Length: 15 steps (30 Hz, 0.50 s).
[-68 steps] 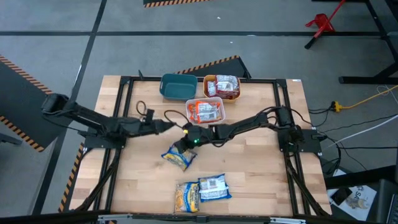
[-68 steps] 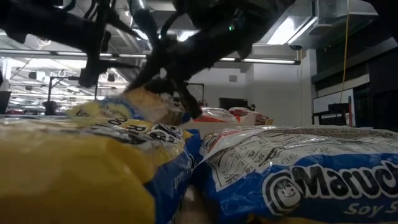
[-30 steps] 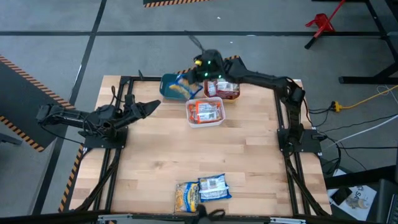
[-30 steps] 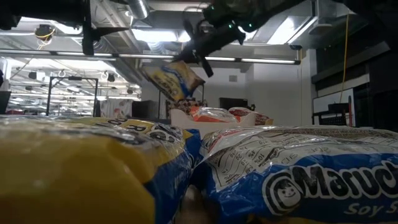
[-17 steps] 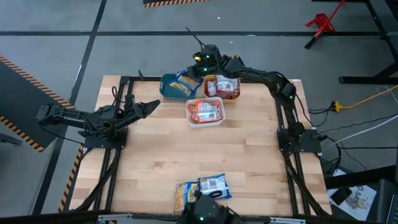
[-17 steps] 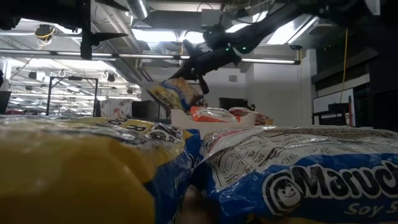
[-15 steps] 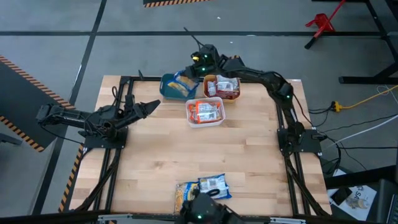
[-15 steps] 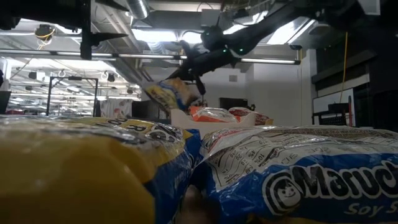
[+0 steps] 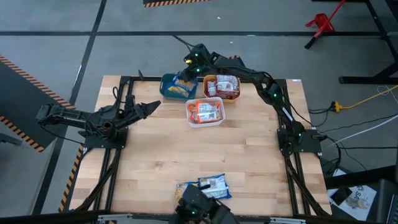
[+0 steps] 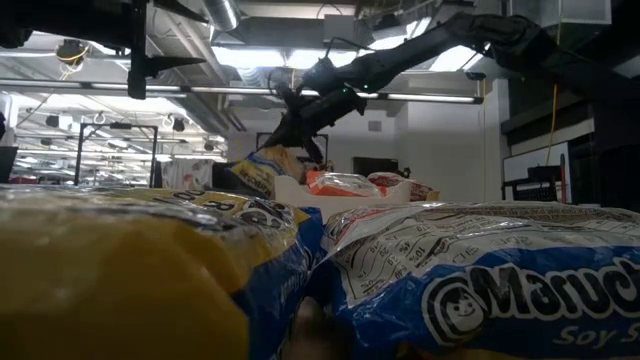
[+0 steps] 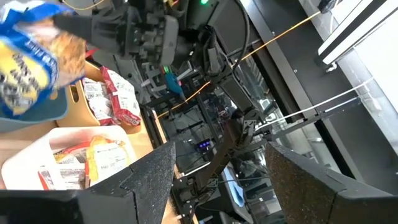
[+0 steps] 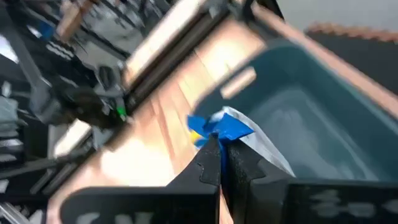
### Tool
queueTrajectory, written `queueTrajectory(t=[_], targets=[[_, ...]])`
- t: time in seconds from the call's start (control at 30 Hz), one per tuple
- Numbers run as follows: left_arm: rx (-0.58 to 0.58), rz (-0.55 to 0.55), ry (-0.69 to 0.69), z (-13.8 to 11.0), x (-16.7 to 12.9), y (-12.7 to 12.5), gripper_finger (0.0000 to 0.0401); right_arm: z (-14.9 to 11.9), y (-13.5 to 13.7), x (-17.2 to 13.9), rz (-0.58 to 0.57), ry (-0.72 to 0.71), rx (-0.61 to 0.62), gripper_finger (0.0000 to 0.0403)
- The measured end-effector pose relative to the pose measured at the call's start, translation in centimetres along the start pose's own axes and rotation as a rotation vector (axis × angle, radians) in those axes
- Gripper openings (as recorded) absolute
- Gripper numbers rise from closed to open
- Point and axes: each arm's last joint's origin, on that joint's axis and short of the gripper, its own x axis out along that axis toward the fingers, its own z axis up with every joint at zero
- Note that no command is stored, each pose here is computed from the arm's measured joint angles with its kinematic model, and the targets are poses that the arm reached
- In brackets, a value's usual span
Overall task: Sort Maruchan noodles
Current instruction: Put the top right blue noodle pack into the blue bin
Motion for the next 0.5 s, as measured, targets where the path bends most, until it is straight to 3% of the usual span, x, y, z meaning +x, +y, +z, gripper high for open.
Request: queueTrajectory(t=[0.5], targets=[[0.001, 0.009, -0.011, 0.02, 0.0, 0.05, 0.0244, -0.84, -0.9, 0.51, -0.09, 0.041, -0.078, 0.0008]])
